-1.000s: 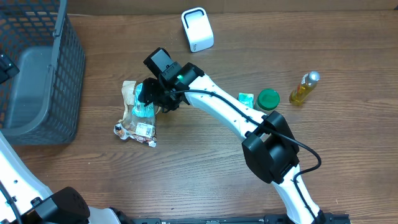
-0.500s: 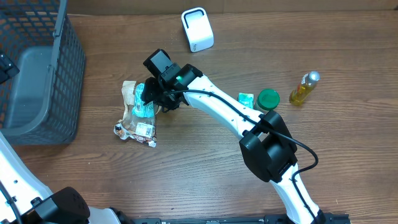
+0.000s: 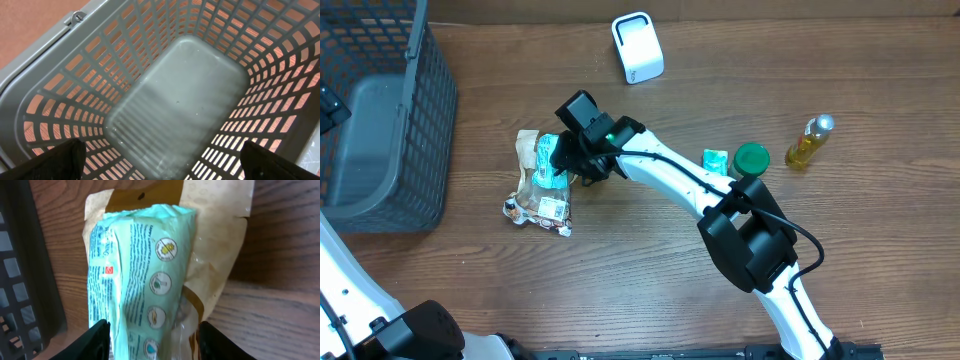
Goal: Scan the item barcode
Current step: 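Lower and close the right gripper on the tissue pack, then lift the tissue pack off the snack bag and move it right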
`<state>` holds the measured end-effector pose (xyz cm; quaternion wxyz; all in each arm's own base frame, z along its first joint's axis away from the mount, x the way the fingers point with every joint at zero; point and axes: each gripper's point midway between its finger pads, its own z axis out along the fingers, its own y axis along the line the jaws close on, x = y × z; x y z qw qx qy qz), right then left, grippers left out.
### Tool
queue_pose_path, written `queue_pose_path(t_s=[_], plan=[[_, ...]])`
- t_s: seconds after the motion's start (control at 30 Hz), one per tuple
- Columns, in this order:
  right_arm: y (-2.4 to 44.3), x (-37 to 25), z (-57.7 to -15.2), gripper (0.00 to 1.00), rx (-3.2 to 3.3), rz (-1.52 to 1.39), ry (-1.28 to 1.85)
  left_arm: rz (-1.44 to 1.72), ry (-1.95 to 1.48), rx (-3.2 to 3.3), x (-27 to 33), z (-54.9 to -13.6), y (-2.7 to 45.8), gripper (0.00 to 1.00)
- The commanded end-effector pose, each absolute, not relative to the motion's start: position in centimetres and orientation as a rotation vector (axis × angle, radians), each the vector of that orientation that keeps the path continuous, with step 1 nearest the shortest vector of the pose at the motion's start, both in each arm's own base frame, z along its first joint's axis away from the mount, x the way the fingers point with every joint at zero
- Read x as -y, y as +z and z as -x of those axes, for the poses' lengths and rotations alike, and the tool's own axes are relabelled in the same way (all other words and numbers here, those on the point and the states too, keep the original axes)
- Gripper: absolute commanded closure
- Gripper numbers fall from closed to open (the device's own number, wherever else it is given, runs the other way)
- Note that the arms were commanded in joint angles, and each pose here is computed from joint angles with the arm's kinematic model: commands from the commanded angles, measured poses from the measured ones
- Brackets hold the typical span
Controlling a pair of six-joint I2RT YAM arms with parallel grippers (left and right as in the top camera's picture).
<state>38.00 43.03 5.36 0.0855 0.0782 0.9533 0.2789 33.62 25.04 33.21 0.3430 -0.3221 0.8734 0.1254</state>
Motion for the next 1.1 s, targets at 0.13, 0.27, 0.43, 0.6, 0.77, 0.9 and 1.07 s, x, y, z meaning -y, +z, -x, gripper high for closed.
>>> queue_pose_path(t_s=[0.13, 0.27, 0.43, 0.6, 0.77, 0.9, 1.07], plan=[[4.6, -43.3, -37.8, 0.51, -2.836, -0.232, 0.828, 0.808, 0.332, -2.267, -25.1, -33.9, 33.7, 0.00], [4.6, -43.4, -37.7, 0.58, -2.835, -0.225, 0.825, 0.808, 0.331, -2.267, -25.1, -33.9, 33.7, 0.01], [4.6, -43.7, -37.4, 0.64, -2.837, -0.217, 0.826, 0.808, 0.331, -2.267, -25.1, -33.9, 33.7, 0.01], [4.5, -43.6, -37.4, 0.65, -2.839, -0.217, 0.824, 0.808, 0.331, -2.268, -25.1, -33.9, 33.7, 0.01], [4.3, -43.4, -37.3, 0.76, -2.842, -0.220, 0.799, 0.808, 0.331, -2.267, -25.1, -33.9, 33.7, 0.00], [4.2, -43.4, -37.0, 0.96, -2.857, -0.214, 0.797, 0.809, 0.331, -2.267, -25.1, -33.9, 33.7, 0.01], [4.9, -43.5, -36.9, 0.96, -2.855, -0.152, 0.829, 0.808, 0.332, -2.267, -25.1, -33.9, 33.7, 0.01]])
